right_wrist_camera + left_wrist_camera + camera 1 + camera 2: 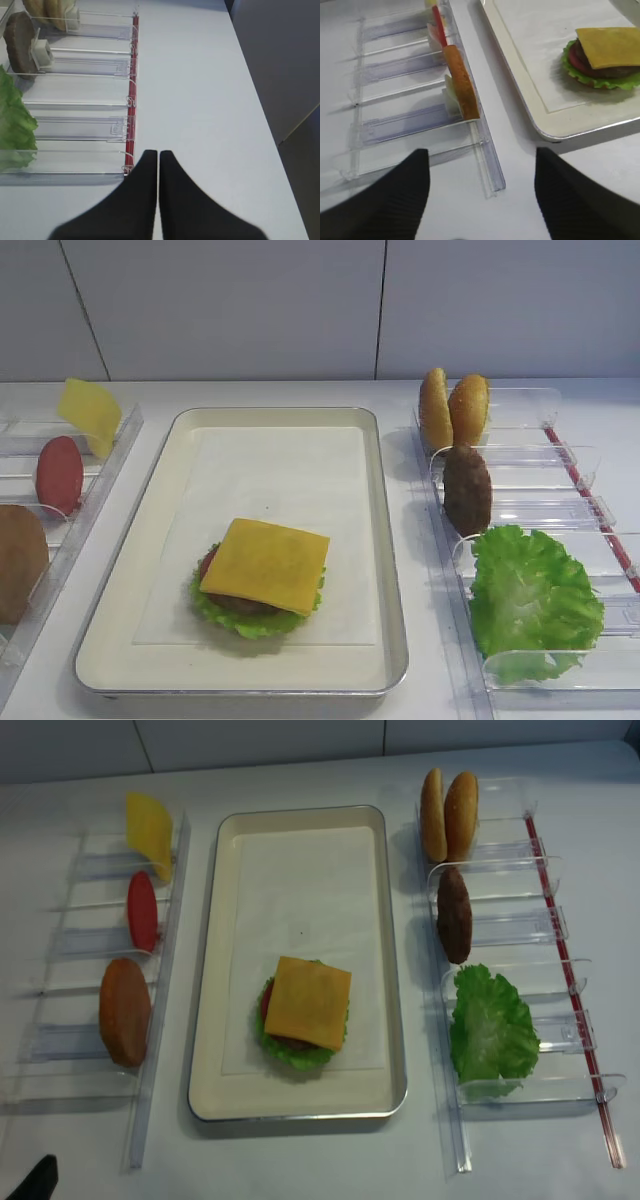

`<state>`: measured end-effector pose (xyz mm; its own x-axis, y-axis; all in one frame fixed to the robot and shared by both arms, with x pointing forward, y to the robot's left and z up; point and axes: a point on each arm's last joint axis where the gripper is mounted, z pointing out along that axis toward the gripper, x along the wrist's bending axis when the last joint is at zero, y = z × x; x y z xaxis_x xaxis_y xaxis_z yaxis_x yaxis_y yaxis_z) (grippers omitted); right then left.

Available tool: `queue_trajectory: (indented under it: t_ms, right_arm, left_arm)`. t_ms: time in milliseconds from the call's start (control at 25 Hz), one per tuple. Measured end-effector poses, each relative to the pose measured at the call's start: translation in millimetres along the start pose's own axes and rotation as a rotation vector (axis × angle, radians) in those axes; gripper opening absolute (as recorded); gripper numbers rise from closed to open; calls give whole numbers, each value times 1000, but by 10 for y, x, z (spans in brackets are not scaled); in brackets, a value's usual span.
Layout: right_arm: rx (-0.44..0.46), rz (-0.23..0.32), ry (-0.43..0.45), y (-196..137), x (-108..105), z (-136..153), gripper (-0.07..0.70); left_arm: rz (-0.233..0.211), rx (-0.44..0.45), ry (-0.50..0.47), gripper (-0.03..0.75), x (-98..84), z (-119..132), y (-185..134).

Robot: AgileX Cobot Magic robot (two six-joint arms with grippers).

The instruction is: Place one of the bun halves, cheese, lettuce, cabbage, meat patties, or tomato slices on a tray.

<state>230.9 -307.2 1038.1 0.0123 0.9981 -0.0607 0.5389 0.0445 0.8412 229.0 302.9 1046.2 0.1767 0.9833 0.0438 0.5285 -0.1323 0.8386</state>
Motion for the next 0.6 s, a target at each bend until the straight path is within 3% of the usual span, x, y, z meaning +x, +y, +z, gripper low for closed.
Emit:
queue_trajectory:
  t_ms: [600]
  right_arm:
    - [0, -1, -1, 0, -1, 0, 413]
  left_arm:
    - [14, 4, 0, 396, -3, 13, -55]
